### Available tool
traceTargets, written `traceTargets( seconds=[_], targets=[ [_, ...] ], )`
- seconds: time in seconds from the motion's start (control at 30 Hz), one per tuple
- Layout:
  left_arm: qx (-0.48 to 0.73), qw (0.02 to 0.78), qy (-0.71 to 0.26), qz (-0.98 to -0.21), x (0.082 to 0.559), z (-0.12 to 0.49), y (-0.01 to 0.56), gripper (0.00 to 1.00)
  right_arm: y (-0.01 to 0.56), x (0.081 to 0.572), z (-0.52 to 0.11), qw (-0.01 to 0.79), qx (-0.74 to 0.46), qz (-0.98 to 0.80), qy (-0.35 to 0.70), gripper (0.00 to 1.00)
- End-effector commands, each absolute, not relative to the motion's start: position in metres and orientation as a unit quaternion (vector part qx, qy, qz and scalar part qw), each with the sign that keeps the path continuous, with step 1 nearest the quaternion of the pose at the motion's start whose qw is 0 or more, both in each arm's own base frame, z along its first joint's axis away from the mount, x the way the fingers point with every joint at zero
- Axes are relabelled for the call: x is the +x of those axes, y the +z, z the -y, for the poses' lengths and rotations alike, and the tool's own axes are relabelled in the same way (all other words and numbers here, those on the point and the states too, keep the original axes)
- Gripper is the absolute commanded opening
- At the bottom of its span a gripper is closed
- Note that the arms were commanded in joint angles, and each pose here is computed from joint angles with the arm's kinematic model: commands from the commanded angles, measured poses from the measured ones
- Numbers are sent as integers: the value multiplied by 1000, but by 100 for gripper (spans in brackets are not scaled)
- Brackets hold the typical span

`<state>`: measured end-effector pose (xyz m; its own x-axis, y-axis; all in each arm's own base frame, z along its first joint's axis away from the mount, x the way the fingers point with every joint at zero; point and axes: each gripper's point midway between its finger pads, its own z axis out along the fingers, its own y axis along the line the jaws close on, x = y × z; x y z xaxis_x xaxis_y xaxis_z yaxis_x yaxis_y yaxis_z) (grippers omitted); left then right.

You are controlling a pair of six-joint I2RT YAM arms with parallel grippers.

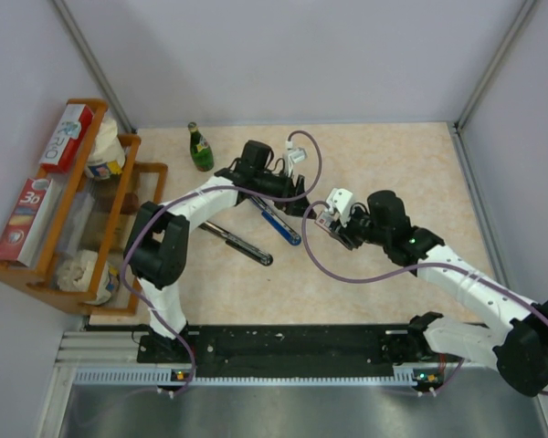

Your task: Load the staples into the stapler

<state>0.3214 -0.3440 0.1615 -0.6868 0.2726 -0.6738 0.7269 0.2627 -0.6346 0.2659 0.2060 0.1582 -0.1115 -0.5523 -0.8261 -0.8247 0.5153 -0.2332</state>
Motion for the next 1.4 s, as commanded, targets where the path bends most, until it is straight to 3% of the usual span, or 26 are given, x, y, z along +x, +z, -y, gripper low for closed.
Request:
traceTargets(
  seconds=[0.0, 1.37],
  targets=[
    [351, 246, -529, -733, 324, 354, 186, 79, 163, 269, -211, 486, -473, -721, 143, 40],
    [381, 233, -500, -742, 314, 362, 163, 79, 179, 269, -213, 523, -470, -698, 137, 39]
  ],
)
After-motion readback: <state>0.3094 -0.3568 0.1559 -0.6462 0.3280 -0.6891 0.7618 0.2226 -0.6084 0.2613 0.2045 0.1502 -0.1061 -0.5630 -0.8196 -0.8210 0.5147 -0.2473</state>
